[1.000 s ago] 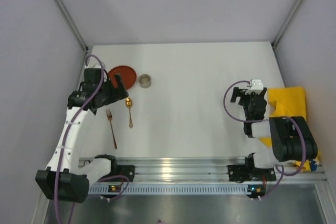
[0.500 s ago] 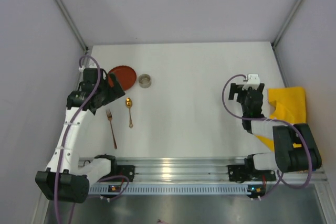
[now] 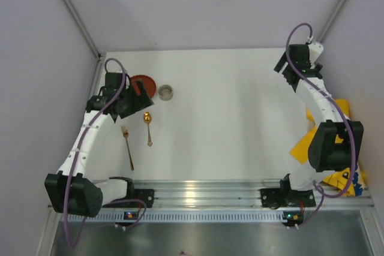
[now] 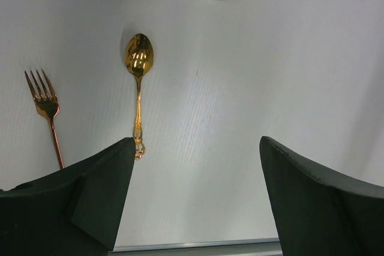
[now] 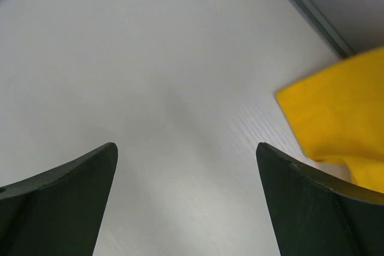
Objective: Set the dinner table for one person
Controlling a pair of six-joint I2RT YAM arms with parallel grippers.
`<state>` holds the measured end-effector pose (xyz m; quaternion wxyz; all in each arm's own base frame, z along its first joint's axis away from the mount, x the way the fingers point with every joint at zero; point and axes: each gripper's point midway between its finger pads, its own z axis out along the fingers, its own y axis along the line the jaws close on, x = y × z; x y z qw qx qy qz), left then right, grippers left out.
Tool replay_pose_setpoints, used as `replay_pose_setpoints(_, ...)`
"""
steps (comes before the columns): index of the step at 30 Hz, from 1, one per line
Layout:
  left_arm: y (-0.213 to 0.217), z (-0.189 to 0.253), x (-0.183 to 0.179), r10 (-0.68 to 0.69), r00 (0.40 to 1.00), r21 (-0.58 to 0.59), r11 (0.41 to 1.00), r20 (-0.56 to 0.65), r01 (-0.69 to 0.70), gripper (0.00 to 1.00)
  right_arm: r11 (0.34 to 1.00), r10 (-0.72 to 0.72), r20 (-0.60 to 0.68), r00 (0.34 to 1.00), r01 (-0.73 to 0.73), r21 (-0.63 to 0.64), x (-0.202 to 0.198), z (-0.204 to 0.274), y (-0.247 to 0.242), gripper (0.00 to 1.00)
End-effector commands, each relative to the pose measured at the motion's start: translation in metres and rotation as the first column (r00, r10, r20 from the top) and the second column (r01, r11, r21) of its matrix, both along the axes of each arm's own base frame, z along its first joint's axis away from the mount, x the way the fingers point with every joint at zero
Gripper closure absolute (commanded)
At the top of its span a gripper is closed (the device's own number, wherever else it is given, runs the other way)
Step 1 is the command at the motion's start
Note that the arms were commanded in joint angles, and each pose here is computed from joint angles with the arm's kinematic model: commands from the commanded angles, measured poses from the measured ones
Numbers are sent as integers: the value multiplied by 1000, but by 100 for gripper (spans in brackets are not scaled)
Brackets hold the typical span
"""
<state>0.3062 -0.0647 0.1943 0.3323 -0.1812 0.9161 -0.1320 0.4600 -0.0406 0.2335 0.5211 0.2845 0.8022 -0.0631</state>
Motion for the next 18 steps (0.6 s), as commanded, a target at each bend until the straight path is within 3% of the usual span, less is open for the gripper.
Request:
replay_pose_setpoints(1, -16, 15, 10, -67, 995, -21, 997, 79, 69, 11, 968, -251, -439, 863, 225, -110, -93, -86, -61, 0)
replay_pose_setpoints(12, -45, 11, 21, -166, 985, -23, 986, 52, 168, 13, 900, -437, -589, 680, 328, -288, -153, -122, -109, 0)
replay_pose_setpoints(18, -55, 13, 22, -202, 978, -9, 979, 57, 203, 13, 887, -459, -645, 611, 355, -295, -166, -148, -127, 0)
